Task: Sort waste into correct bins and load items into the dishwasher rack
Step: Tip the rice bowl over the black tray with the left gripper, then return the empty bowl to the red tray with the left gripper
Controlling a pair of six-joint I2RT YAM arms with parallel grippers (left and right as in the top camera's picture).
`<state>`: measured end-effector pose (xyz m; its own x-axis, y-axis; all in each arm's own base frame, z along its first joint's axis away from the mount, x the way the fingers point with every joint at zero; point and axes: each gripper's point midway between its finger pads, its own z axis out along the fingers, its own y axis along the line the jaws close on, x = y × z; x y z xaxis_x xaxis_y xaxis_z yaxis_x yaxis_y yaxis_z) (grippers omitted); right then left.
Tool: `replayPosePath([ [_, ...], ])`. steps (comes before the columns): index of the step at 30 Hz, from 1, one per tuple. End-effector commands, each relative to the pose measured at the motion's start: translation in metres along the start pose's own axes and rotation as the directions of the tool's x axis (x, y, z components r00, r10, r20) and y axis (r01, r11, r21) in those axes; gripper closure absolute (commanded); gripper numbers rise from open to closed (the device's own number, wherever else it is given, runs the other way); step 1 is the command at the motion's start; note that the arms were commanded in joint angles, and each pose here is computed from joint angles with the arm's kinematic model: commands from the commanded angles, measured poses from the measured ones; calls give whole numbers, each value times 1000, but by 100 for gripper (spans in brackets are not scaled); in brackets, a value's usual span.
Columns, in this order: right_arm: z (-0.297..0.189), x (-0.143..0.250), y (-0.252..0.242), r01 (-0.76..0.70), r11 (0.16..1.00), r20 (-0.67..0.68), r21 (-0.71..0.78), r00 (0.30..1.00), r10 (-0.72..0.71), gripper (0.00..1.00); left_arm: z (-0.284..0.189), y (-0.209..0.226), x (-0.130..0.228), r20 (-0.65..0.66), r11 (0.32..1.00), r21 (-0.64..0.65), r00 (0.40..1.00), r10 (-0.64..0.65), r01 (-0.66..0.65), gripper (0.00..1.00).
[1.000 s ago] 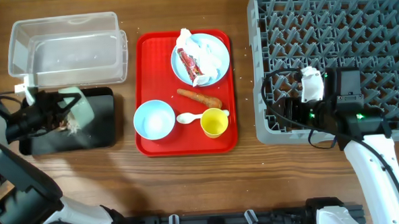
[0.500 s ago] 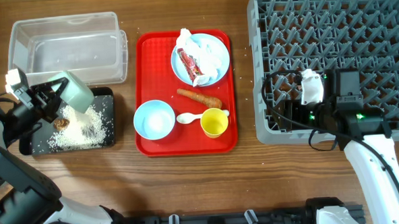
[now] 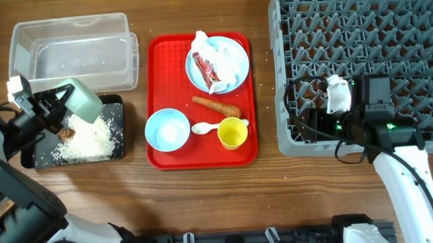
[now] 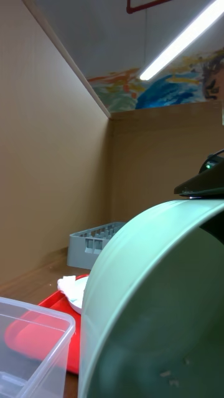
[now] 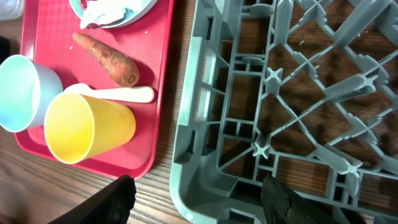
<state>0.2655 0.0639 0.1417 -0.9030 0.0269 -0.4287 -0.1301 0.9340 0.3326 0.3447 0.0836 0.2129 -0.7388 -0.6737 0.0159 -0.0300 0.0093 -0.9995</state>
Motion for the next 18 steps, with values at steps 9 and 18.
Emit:
replayPosePath([
  [9,-4,-11,-1,-6,1000,36,10,999,6,29,40,-41,30,-141,969,-28,960,240,-247,96],
  [18,-4,-11,-1,-31,999,38,9,999,31,29,152,-31,68,-409,635,-454,779,475,-625,96],
])
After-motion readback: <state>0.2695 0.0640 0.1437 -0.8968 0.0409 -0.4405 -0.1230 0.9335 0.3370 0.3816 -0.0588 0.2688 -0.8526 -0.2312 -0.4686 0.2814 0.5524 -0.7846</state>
